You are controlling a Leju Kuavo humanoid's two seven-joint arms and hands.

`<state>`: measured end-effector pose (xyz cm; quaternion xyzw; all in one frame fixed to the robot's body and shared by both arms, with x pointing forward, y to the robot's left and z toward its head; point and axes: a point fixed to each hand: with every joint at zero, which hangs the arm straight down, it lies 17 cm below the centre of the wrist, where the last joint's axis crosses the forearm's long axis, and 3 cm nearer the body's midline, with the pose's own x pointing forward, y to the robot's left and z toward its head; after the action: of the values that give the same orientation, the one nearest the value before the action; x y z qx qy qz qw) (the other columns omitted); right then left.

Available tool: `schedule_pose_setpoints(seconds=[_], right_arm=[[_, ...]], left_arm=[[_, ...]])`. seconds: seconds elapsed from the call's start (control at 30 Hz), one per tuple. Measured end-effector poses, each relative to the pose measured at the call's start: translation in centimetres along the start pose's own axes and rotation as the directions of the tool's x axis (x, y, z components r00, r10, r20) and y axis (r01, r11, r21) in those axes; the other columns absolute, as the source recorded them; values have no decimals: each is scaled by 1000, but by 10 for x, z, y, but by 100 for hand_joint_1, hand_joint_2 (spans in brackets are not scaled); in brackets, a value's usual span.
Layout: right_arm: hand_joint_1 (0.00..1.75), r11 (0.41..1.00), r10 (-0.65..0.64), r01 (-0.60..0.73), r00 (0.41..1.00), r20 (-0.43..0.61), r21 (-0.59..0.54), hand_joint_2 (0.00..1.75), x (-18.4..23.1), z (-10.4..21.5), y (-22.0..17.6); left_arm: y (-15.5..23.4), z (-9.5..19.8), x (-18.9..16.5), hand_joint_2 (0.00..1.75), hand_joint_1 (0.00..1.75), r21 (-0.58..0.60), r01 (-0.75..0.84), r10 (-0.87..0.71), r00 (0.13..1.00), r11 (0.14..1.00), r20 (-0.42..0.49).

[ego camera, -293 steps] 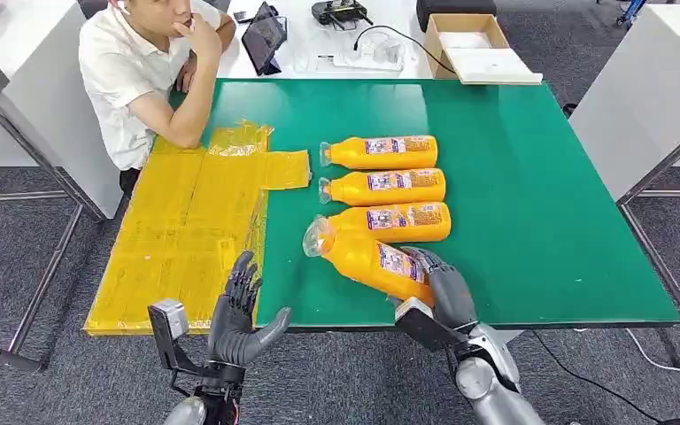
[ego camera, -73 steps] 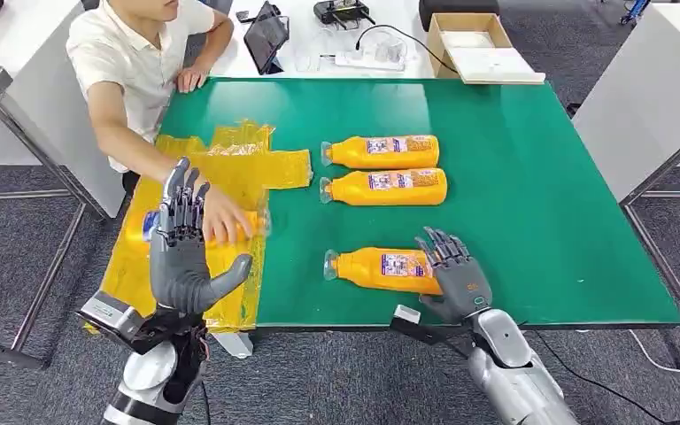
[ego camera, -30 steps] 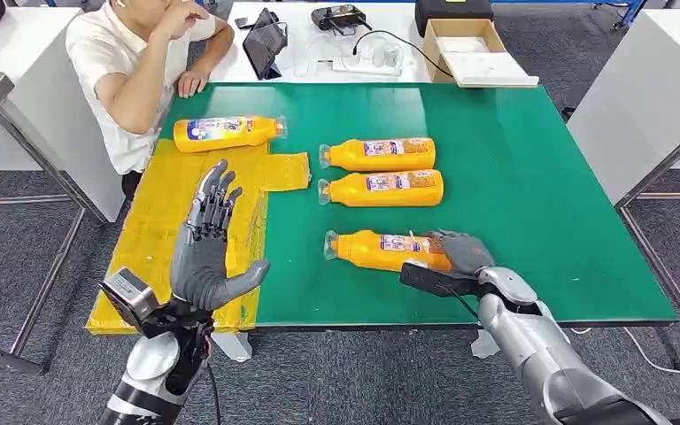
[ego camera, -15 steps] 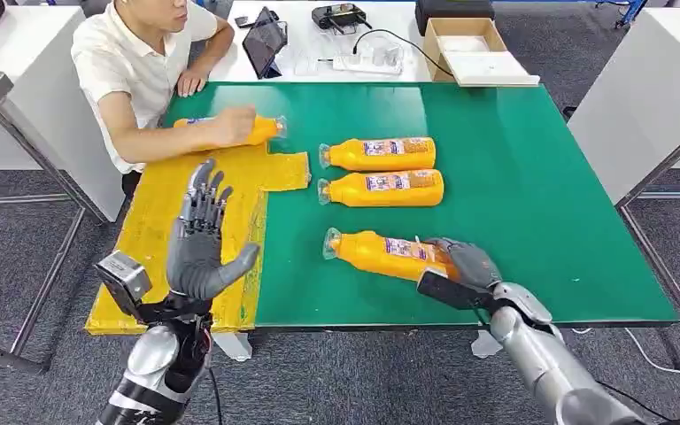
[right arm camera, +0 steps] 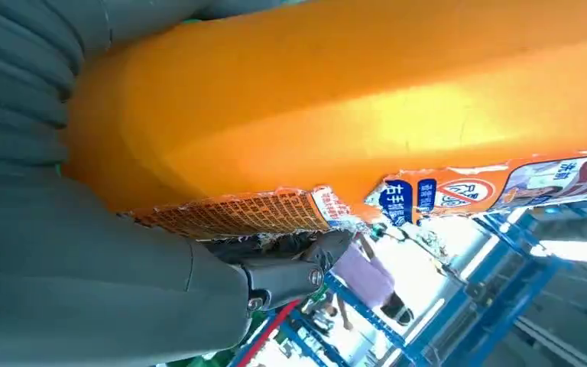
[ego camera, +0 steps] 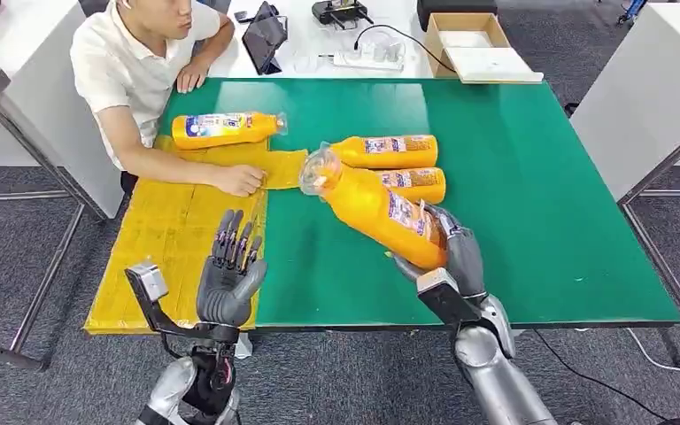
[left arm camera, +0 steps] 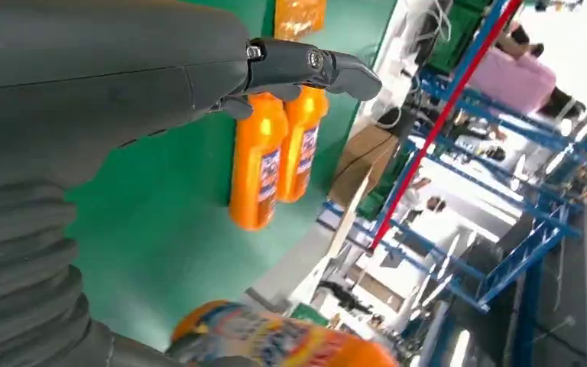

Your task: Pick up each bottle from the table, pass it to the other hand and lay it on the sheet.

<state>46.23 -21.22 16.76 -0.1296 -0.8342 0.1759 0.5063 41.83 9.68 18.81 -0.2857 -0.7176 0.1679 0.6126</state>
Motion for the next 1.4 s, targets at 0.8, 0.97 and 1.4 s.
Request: schedule_pose_setpoints(seconds=[0.8,0.97,1.4], right_arm=[[173,847,-304,229,949,83,480,175,91,43,170],[169,835,-307,229,948,80,500,175,92,44,178],[0,811,-288,173,949,125,559,0,95,63,198]], left_arm=[[-73,19,5,175,0,-294,102,-73,992,950,107],[-72,19,5,175,0,-293,100,-73,992,951,103],[-69,14,1,175,175,-359,-71,72,997,931,-11]])
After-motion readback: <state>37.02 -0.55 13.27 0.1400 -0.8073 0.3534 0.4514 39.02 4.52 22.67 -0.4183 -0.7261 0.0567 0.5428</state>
